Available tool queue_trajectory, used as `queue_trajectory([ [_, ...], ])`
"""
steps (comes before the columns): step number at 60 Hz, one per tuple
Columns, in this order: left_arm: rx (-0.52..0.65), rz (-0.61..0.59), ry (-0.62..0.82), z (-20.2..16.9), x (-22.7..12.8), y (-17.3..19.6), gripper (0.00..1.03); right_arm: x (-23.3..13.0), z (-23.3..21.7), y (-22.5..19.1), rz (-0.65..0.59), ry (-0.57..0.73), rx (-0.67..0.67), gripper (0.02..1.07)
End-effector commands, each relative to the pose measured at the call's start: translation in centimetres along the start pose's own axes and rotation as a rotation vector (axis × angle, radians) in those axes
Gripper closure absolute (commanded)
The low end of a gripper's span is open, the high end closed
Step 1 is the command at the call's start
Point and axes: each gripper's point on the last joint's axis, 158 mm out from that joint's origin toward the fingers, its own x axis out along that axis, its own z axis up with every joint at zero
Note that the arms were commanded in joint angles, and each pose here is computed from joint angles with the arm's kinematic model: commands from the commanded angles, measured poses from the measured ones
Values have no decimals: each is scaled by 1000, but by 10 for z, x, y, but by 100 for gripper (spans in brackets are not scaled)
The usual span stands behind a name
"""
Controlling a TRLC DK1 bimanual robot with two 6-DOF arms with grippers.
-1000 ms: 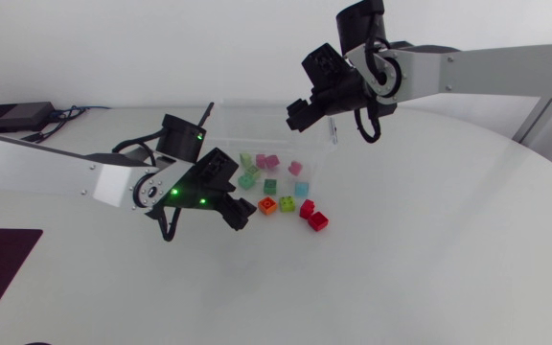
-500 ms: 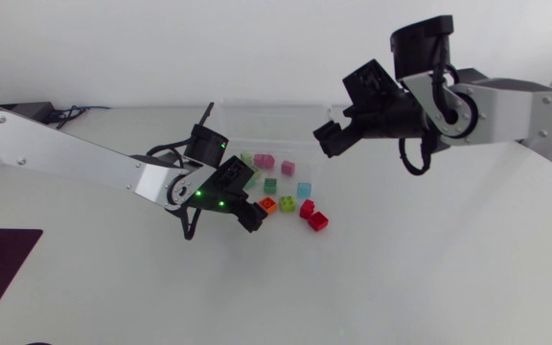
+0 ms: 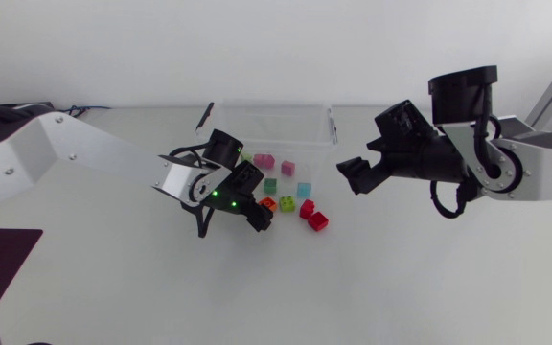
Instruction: Pick up the duplo bricks and place them in the container
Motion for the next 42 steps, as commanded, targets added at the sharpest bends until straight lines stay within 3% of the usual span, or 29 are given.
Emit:
queue_trajectory([
  [1, -25, -1, 21, -3, 9, -1, 26, -2, -13, 4, 11, 11, 12, 7],
  [15, -29, 2, 31, -6, 15, -1, 27, -7, -51, 30, 74, 64, 1, 7],
  [23, -35, 9, 11, 0, 16, 1, 44, -4, -74, 41, 105, 107, -12, 7],
  [35, -48, 18, 3, 2, 20, 2, 44, 5, -102, 66, 172, 182, -29, 7],
  [42, -60, 27, -16, 6, 22, 6, 57, 17, -121, 78, 204, 246, -39, 7],
])
